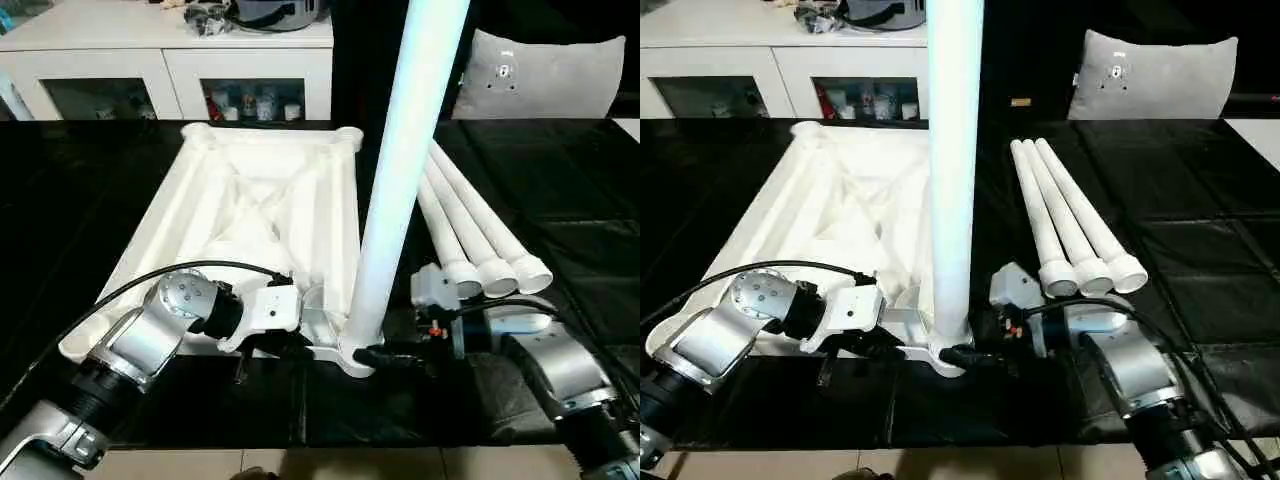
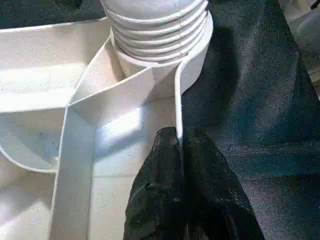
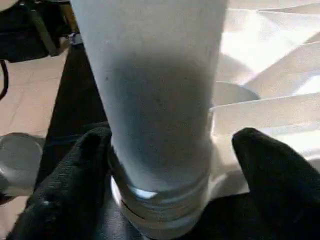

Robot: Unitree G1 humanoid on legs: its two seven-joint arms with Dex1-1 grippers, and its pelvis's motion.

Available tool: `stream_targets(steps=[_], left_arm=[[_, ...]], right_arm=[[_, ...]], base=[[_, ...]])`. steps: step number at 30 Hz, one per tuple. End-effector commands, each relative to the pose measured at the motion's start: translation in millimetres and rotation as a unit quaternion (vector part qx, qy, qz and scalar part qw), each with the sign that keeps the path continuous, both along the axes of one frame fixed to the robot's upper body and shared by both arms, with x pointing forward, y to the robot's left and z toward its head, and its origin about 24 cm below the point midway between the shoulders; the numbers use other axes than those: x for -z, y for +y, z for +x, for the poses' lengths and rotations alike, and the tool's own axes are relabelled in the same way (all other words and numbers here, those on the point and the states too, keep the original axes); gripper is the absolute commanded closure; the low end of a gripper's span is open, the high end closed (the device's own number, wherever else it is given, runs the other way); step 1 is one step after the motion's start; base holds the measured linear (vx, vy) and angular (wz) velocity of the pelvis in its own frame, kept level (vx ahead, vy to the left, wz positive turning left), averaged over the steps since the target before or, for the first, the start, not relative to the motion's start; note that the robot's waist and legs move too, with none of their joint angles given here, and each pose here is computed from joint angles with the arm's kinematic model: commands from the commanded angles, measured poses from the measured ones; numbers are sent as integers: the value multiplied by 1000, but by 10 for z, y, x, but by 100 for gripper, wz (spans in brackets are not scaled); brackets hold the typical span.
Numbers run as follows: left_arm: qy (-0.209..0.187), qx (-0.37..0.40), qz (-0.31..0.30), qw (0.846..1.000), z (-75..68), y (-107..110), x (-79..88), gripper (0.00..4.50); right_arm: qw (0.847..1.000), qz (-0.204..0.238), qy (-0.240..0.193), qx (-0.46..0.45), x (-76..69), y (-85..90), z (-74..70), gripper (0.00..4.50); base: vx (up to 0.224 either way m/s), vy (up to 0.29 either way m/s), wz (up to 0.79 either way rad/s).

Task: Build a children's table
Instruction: Rotate leg to tighten

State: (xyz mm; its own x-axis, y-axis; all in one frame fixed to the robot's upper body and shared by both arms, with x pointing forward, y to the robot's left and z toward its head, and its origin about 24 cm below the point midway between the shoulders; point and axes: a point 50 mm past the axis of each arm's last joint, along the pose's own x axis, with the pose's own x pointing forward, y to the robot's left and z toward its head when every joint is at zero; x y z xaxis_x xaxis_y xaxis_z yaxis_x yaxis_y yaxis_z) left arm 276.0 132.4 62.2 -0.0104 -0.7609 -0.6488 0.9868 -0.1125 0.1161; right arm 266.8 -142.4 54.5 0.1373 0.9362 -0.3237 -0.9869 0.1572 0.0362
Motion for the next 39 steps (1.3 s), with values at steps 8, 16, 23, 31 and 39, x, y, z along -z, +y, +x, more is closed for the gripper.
stream_targets(steps=[8, 16, 23, 31, 39], left_arm=[[11, 37, 35, 999, -30, 31, 85, 450], [17, 8, 25, 1000, -36, 71, 107, 450], [19, -122, -39, 992, -10, -17, 47, 450], [2, -297, -94, 950, 116, -472, -42, 450], [-10, -340, -117, 933, 172, -737, -127, 450]], right_arm=[[1000, 0, 9, -28, -48, 24, 39, 145], [998, 25, 46, -20, 10, 67, -30, 179], [990, 90, 69, 89, 115, 354, -45, 182], [959, 89, 81, 258, 283, 805, 113, 183], [937, 90, 78, 328, 301, 885, 225, 183]], base=[[0, 0, 0], [0, 0, 0], [0, 0, 0], [0, 0, 0], [0, 0, 0]])
